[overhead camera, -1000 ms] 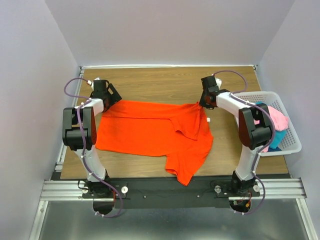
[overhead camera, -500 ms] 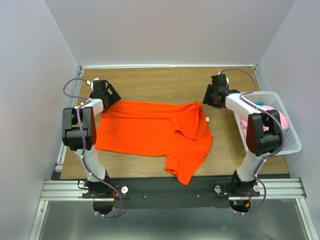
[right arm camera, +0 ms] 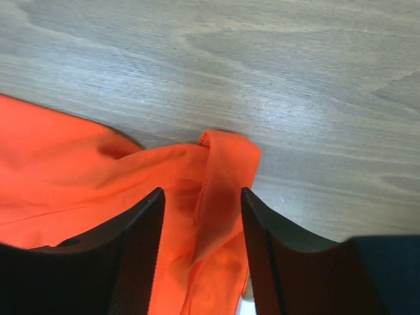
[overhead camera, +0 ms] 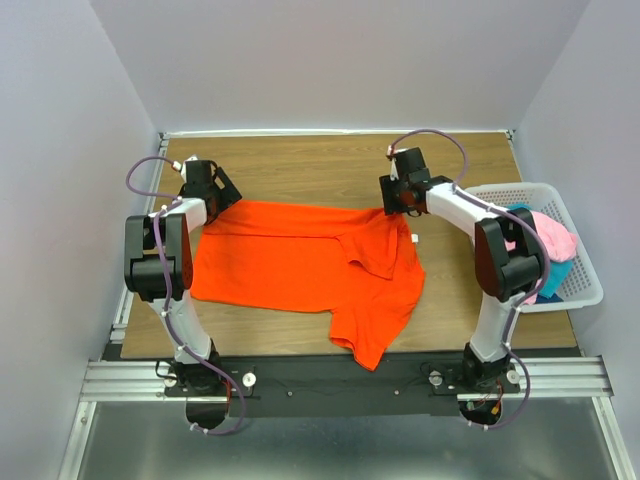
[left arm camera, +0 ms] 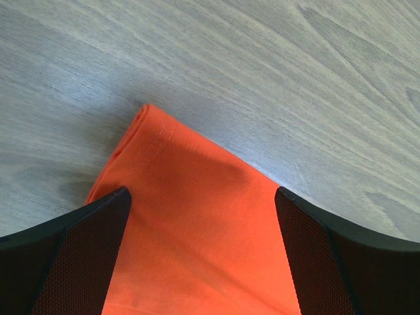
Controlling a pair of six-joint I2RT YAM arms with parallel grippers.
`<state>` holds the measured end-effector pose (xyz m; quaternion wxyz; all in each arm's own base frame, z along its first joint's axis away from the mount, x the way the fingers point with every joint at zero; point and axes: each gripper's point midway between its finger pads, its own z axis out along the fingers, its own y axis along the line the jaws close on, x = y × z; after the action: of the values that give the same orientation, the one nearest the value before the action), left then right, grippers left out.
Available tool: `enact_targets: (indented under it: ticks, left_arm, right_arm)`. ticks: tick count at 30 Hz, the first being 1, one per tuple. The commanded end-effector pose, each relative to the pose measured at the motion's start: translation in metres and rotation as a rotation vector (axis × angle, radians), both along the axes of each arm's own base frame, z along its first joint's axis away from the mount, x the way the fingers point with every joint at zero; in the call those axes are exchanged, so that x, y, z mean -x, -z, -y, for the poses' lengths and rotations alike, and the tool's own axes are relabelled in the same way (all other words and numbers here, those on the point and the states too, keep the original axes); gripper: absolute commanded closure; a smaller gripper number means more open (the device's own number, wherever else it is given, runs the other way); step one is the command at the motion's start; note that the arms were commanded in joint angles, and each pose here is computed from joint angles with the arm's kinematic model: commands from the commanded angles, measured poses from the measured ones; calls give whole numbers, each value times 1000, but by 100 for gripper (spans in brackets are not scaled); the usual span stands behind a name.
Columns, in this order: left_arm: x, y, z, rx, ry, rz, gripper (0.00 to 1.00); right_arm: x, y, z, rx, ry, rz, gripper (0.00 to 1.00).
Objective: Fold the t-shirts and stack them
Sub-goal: Fold the tshirt
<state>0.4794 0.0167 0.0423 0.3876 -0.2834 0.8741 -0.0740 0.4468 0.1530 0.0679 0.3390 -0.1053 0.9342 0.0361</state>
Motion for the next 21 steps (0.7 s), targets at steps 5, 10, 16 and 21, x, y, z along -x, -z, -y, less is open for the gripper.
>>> enact_targets:
  ticks: [5, 10, 16, 21]
  left_arm:
    - [14, 17, -10, -23, -26, -61, 2]
    - [14, 17, -12, -29, -30, -60, 2]
    - [15, 17, -16, -31, -40, -63, 2]
    - [19, 19, -21, -38, -62, -73, 2]
  right_arm:
    - [-17, 18, 21, 121, 81, -5, 69]
    - [-27, 12, 28, 96, 232, 29, 85]
    - [-26, -12, 25, -120, 343, 31, 95]
    - [-21, -20, 34, -319, 369, -3, 99]
